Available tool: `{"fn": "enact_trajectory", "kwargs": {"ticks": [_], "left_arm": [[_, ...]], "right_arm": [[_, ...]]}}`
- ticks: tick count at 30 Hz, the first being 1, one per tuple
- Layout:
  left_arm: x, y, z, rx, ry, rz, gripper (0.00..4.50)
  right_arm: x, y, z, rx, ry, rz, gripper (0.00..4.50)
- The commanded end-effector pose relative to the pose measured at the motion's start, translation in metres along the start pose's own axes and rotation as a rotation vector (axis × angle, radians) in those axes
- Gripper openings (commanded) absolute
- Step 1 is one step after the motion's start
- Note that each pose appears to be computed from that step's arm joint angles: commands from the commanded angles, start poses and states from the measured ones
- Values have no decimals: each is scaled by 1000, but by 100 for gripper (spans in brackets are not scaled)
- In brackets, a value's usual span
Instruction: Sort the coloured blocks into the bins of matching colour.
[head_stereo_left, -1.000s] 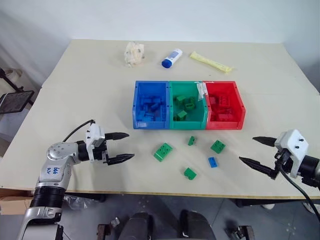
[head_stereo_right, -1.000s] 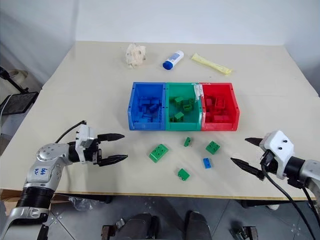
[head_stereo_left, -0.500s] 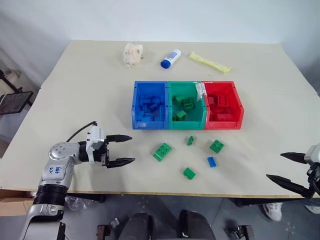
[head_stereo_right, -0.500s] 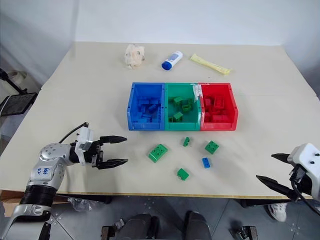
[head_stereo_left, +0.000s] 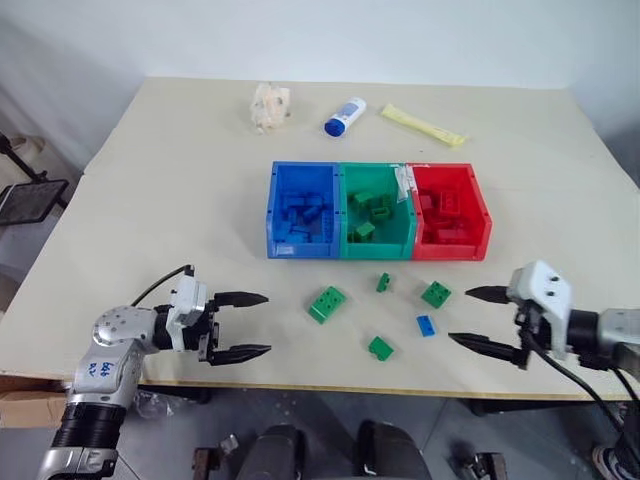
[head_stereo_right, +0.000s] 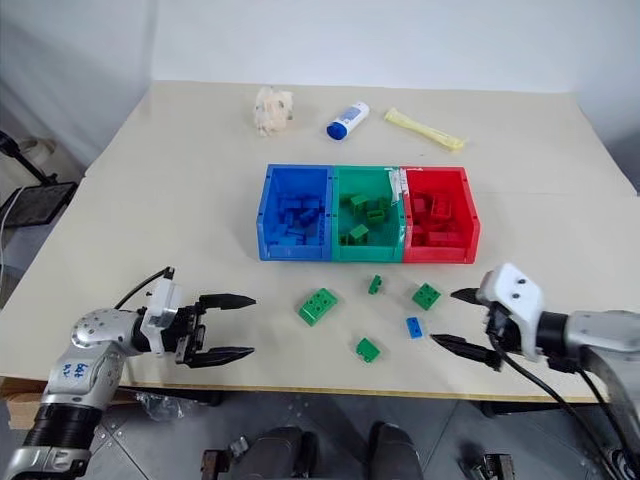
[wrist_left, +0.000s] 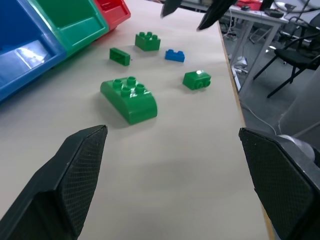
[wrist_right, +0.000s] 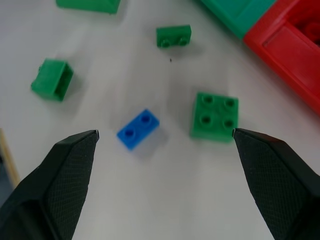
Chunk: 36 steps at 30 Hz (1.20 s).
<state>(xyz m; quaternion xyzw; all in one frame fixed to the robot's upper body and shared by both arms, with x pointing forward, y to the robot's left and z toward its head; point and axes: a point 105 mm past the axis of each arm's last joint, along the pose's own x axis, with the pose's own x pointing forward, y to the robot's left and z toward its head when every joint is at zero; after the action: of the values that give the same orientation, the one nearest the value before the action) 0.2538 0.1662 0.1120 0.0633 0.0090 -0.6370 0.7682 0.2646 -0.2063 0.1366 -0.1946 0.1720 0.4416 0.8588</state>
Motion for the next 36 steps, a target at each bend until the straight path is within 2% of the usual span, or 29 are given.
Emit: {"fn": "enact_trajectory", "kwargs": {"ticks": [1,8,13,16,23,24,28,31,36], "left_arm": [[-2,-5,10,23,-21,10,450],[1,-11,12,19,-39,26,450],[2,-12,13,19,-40,28,450],[2,-12,13,22,-41,26,450],[-1,-5,12,55,-31,29,450],[-1,-3,12,59,-30,33,450],[0,4,15,94,-72,29,450],[2,11,15,118,-85,33,450],[10,16,11,151,-82,13,450]], "right_arm": [[9,-10,2,-25,-11,-23,450],[23,-31,-4,-19,-32,-81,450],[31,-35,-15,9,-5,-78,450],[37,-33,-20,26,3,-70,386],[38,-35,-9,22,-40,-100,154],[37,-35,-7,18,-44,-101,148],[27,-32,19,-16,-113,-113,149],[22,-26,50,-44,-195,-99,149],[33,-44,89,-74,-279,-148,149]]}}
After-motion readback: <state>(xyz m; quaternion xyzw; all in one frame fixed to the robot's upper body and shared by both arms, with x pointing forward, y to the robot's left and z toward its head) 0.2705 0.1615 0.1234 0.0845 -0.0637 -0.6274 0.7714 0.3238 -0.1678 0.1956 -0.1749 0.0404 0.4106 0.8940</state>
